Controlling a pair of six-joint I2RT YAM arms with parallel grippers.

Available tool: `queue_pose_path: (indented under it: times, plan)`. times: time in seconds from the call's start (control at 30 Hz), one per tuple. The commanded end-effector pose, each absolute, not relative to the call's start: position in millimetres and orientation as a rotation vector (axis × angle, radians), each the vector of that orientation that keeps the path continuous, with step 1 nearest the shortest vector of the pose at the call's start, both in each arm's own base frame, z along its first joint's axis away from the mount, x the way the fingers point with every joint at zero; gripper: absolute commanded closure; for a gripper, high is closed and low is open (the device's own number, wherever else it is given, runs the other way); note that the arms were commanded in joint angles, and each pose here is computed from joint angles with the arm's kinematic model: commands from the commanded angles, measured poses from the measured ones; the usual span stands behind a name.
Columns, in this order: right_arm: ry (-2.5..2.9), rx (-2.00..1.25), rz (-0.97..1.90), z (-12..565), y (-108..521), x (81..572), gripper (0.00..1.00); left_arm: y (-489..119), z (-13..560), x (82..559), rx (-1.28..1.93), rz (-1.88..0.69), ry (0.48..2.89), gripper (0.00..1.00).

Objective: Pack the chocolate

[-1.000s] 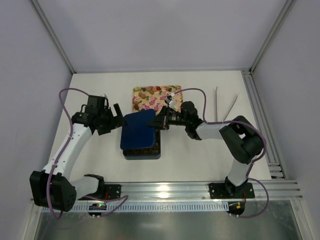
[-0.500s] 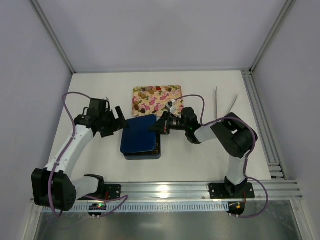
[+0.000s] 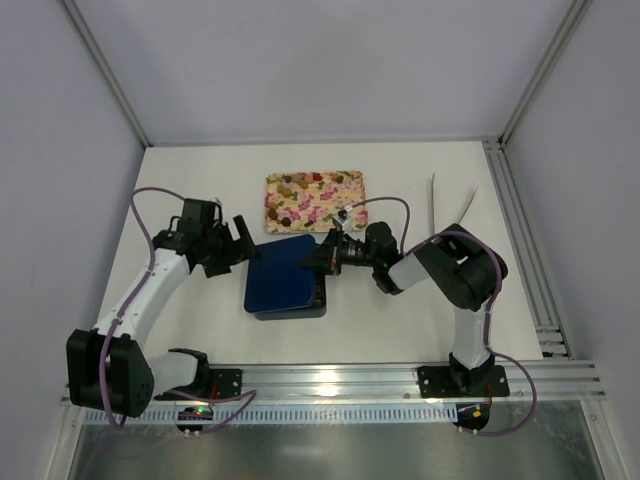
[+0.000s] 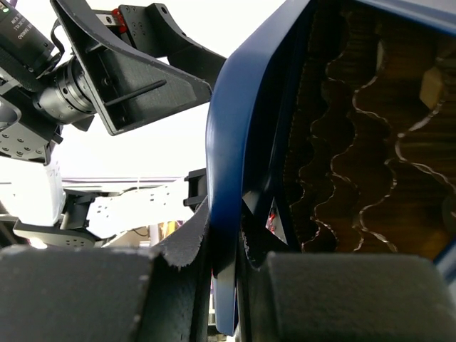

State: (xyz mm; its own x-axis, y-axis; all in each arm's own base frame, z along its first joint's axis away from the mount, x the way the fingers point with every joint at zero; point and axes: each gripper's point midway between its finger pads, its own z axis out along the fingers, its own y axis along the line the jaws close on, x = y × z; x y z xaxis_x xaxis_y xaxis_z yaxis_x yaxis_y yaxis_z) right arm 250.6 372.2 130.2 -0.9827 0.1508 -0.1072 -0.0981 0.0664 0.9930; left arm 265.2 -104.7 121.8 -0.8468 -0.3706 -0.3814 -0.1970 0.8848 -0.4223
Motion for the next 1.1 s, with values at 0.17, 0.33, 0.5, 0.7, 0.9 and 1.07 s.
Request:
queue_pose_path:
  times: [0.17, 0.33, 0.5, 0.7, 0.9, 1.07]
  plan:
    - [2.011, 0.023, 2.102, 150.3, 363.6, 254.3, 0.96, -117.0, 114.5, 269.8, -0.382, -0.601, 2.593, 0.09]
    - [2.01, 0.037, 2.095, 148.2, 359.1, 256.6, 0.96, -126.1, 108.5, 267.8, -0.375, -0.673, 2.607, 0.07]
    - [2.01, 0.043, 2.092, 143.5, 354.2, 256.1, 0.96, -132.2, 102.6, 267.1, -0.375, -0.722, 2.616, 0.06]
    - [2.021, 0.063, 2.073, 133.9, 347.1, 256.4, 0.94, -138.9, 100.0, 266.4, -0.376, -0.776, 2.615, 0.05]
    - [2.032, 0.073, 2.049, 126.0, 341.4, 255.8, 0.91, -141.4, 93.3, 265.7, -0.395, -0.798, 2.629, 0.06]
    - [2.05, 0.087, 2.022, 118.6, 336.6, 257.3, 0.87, -145.2, 90.6, 265.5, -0.392, -0.818, 2.634, 0.06]
